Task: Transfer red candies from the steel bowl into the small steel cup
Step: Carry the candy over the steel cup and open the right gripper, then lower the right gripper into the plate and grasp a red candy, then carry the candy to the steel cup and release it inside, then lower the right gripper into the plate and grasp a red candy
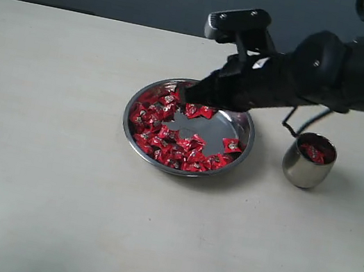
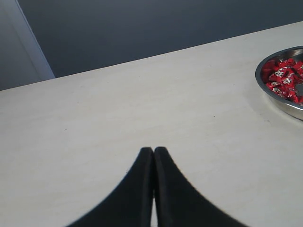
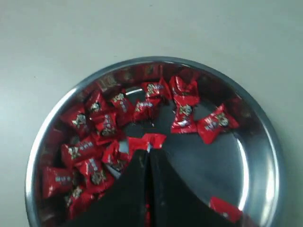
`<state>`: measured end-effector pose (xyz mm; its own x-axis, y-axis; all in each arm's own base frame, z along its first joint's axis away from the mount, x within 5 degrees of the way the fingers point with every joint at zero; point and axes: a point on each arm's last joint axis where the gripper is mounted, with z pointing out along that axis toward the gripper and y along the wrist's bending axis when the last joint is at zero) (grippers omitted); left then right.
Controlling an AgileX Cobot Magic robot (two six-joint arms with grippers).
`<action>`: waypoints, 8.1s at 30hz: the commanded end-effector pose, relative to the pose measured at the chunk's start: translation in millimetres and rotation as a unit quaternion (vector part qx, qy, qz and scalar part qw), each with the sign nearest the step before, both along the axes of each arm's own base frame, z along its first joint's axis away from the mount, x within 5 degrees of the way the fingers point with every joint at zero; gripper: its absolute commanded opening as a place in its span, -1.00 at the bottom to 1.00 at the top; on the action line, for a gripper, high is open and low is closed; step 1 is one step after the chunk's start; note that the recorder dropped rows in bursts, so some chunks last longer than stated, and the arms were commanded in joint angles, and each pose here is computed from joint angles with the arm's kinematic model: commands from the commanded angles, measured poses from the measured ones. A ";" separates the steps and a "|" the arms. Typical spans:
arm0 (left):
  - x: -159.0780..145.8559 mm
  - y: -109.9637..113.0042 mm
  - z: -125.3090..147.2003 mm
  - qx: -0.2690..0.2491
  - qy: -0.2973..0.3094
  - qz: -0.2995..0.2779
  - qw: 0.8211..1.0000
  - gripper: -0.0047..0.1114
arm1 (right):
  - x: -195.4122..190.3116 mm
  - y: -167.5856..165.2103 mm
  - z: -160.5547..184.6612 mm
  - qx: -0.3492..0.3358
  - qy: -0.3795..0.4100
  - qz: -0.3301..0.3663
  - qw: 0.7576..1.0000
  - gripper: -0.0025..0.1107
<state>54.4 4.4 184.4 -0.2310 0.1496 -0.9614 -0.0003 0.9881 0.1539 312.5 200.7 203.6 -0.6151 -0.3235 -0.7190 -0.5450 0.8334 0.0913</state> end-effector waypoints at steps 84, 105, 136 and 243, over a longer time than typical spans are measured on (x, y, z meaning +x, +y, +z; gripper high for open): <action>-0.2 -0.1 1.2 -0.001 -0.006 0.000 1.000 -0.91 | 40.7 34.6 -61.4 -0.041 0.169 0.116 0.978 -0.03; -0.2 -0.1 1.2 -0.001 -0.006 0.000 1.000 -0.91 | 56.2 36.7 -95.0 -0.026 0.146 0.056 0.987 -0.11; -0.2 -0.1 1.2 -0.001 -0.006 0.000 1.000 -0.91 | 41.8 -21.4 26.9 0.024 0.061 0.004 0.998 -0.97; -0.2 -0.1 1.2 -0.002 -0.006 0.000 1.000 -0.91 | 98.1 18.7 -109.3 -0.018 0.098 0.013 0.995 -0.38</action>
